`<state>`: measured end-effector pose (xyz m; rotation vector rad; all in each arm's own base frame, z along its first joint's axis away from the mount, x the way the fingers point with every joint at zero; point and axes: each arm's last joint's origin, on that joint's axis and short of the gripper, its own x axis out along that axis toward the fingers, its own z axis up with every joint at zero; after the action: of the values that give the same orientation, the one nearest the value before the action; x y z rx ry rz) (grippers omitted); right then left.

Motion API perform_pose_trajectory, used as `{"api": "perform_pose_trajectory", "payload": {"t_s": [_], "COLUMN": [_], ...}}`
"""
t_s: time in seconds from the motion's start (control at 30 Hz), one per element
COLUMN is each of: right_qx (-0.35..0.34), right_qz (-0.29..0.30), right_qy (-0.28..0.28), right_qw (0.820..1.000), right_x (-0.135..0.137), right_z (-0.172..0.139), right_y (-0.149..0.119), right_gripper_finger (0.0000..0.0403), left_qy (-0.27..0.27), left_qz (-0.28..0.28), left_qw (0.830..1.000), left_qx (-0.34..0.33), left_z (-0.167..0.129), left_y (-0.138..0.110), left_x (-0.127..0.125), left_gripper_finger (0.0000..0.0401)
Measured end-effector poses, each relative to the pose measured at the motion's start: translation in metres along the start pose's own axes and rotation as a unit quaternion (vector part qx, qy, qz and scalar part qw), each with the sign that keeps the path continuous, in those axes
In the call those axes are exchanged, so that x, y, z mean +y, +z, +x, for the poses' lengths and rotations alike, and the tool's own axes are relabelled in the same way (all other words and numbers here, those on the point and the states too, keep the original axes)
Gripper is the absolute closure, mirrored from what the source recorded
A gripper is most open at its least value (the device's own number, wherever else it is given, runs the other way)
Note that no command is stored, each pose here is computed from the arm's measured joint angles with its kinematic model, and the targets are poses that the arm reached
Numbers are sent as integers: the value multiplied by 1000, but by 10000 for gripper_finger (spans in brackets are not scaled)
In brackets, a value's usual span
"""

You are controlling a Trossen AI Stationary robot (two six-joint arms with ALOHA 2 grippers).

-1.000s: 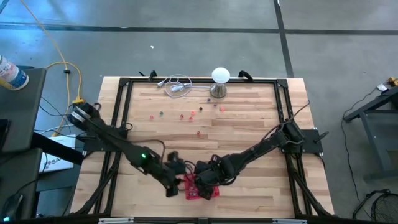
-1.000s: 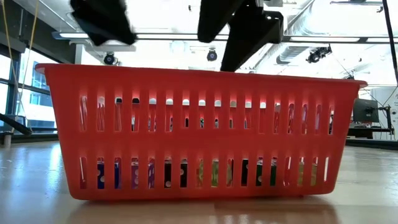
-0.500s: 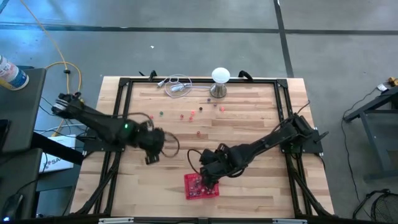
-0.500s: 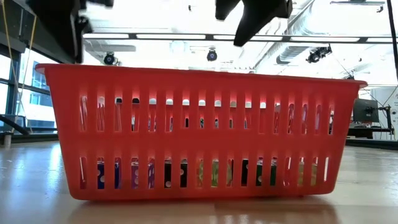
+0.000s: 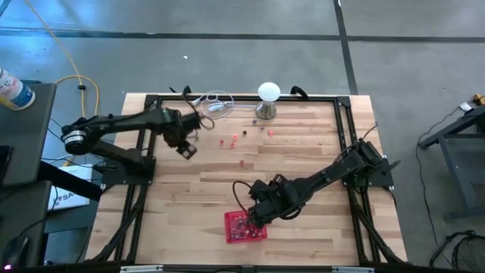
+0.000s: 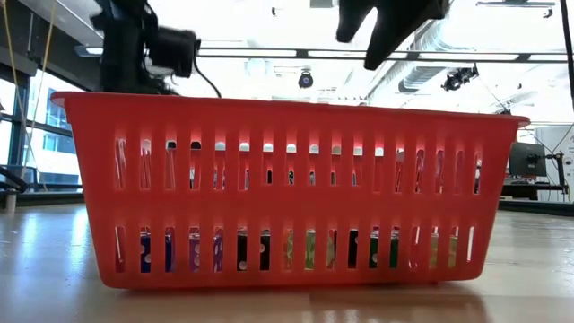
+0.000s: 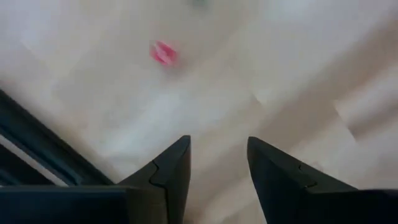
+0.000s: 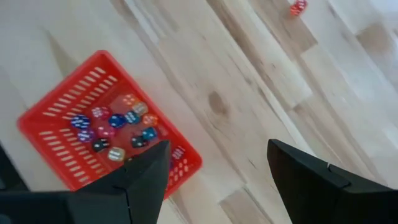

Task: Pick & Place Dice
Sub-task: Put the pink dice into the red bin

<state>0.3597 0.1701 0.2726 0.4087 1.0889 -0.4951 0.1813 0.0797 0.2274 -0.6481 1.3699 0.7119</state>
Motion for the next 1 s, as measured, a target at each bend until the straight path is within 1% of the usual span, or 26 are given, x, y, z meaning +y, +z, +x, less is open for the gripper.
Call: {"api": "perform_pose_trajectory", "payload": {"t_s": [0.07,0.13,0.2,0.27,0.4,0.53,0.57,0.87,1.0], "right_qx": [0,-1,1,3,8,11,12,13,15], "right_qz": [2,5,4,3,9,9,10,13,14], "right_qy": [-12,-22,-27,-33,-48,-56,-59,-70,-74], "right_qw": [1000,1000,1000,999,999,998,998,997,997], "right_x": [-1,-1,-2,-4,-7,-8,-9,-13,-14], "right_z": [-1,-2,-2,-2,-2,-2,-2,0,0], "right_y": [-3,-6,-6,-7,-8,-8,-8,-5,-5], "right_gripper_finger": [144,144,144,144,144,144,144,144,144], "left_qy": [11,10,7,6,5,11,14,22,26], "left_qz": [-32,-55,-63,-57,-77,-151,-159,-145,-119], "left_qw": [999,998,997,997,996,988,987,989,992], "left_qx": [-18,-32,-43,-49,-33,3,9,26,23], "left_z": [7,11,14,19,29,44,47,69,76], "left_y": [7,12,16,19,27,32,34,45,49], "left_x": [12,19,25,28,33,34,34,32,31], "left_gripper_finger": [251,251,251,251,251,251,251,251,251]}}
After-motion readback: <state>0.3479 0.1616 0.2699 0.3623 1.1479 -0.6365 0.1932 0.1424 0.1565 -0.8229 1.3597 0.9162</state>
